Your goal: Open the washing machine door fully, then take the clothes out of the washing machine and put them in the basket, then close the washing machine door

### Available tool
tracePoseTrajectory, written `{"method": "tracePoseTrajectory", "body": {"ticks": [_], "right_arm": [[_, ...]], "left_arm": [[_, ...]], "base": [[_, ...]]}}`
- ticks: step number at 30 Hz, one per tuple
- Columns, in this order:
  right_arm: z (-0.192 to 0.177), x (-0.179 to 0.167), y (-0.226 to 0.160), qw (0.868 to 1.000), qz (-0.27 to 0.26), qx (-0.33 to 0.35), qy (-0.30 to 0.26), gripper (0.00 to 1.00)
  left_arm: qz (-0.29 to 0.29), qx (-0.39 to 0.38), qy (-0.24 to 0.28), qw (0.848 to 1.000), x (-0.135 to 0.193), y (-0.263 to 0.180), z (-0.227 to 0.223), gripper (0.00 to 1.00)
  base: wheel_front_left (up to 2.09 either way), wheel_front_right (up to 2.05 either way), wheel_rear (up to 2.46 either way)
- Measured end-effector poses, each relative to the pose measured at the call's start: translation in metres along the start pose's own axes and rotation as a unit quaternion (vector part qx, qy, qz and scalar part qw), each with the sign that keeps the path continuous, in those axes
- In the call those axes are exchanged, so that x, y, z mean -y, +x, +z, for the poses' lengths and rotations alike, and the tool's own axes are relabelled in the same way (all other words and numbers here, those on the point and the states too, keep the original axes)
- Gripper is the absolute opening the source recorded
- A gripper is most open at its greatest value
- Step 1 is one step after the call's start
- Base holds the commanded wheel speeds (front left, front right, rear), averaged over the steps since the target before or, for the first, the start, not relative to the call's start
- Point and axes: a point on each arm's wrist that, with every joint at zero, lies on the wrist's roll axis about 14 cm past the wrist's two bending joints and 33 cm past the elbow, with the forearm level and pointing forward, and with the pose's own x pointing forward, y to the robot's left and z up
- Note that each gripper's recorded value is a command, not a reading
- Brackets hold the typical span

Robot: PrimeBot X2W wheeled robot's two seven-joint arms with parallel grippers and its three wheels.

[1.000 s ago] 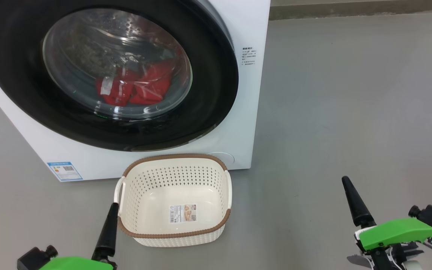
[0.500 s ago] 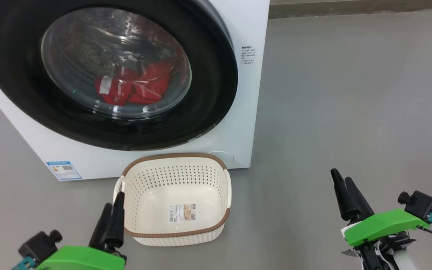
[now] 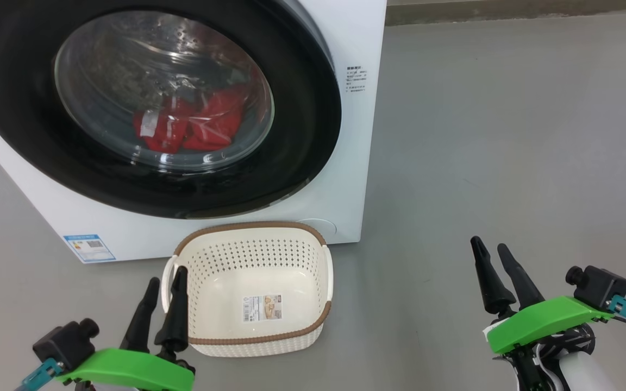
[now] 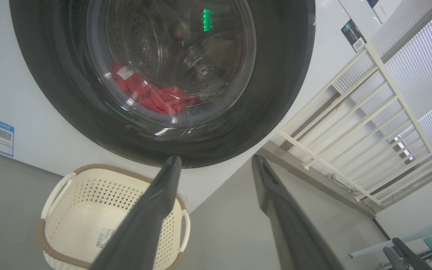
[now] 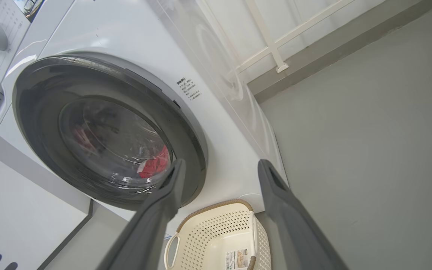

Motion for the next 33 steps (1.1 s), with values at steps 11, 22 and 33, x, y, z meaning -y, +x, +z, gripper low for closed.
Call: {"method": "tracePoseTrajectory", "body": {"ticks": [11, 22, 33], "right_arm": [[0.002, -0.012, 0.005, 0.997, 0.023, 0.005, -0.074, 1.0], [0.009, -0.023, 0.008, 0.99, 0.043, 0.022, -0.135, 1.0], [0.012, -0.031, 0.008, 0.977, 0.06, 0.031, -0.204, 1.0]], "left_arm": [[-0.02, 0.011, 0.071, 0.997, 0.014, 0.008, 0.004, 1.0], [-0.038, 0.019, 0.138, 0.99, 0.024, 0.011, 0.004, 1.0], [-0.062, 0.03, 0.204, 0.976, 0.038, 0.012, 0.004, 1.0]], "base": [[0.0, 0.0, 0.0], [0.0, 0.0, 0.0], [0.0, 0.0, 0.0]]}}
